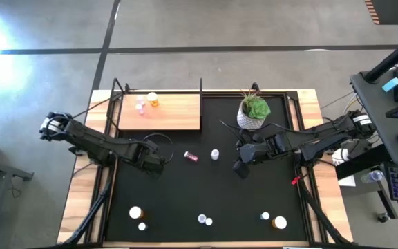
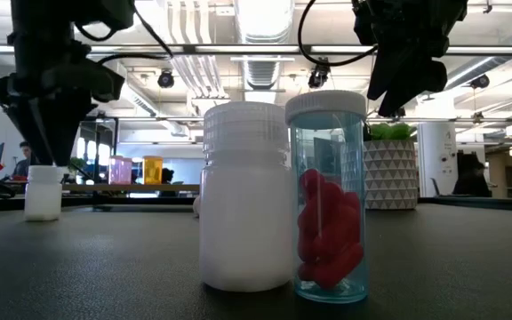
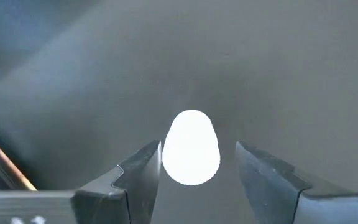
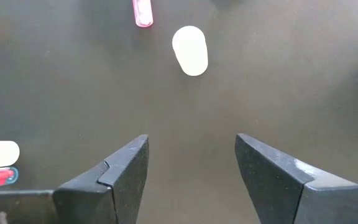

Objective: Pick and place medicine bottles onto shelf by color
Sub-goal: Put the left white pill bottle on the shelf

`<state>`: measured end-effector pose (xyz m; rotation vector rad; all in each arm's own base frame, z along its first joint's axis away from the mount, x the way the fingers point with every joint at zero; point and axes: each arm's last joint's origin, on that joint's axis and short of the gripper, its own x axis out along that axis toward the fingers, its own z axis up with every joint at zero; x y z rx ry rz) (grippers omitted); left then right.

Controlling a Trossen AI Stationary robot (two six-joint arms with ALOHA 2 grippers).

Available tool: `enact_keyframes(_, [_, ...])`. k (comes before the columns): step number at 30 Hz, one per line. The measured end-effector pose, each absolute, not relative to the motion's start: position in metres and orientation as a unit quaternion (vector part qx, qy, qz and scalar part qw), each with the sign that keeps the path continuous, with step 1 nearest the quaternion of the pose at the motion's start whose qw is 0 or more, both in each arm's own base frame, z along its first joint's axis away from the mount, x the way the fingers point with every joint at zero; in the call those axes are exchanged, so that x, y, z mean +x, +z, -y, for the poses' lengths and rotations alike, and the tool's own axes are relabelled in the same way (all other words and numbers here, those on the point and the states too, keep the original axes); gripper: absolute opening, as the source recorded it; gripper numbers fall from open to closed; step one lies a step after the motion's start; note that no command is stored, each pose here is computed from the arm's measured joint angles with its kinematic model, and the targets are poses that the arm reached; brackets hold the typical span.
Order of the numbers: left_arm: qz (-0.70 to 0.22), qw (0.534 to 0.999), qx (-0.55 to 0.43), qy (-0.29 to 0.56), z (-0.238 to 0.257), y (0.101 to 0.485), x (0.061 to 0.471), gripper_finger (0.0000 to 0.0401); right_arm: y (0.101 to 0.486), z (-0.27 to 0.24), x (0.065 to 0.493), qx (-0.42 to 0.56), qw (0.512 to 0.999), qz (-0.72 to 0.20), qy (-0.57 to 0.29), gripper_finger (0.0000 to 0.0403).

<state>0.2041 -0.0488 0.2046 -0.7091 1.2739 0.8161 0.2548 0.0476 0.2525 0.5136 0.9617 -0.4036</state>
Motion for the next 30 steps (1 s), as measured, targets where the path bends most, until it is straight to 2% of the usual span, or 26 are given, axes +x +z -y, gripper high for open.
enact_keyframes(21, [-0.567, 0.670, -0.313, 0.362, 0.048, 0.185, 0.203, 0.0188, 0.253, -0.048, 0.255, 0.243, 0.836, -0.454, -0.191, 0.0228])
enact_keyframes(28, [-0.571, 0.675, -0.305, 0.354, 0.048, 0.186, 0.203, 0.0121, 0.253, -0.048, 0.255, 0.243, 0.836, -0.454, -0.191, 0.0228])
enact_keyframes(30, [-0.569, 0.676, -0.307, 0.353, 0.049, 0.188, 0.204, 0.0116, 0.253, -0.048, 0.255, 0.243, 0.836, -0.454, -0.191, 0.0228])
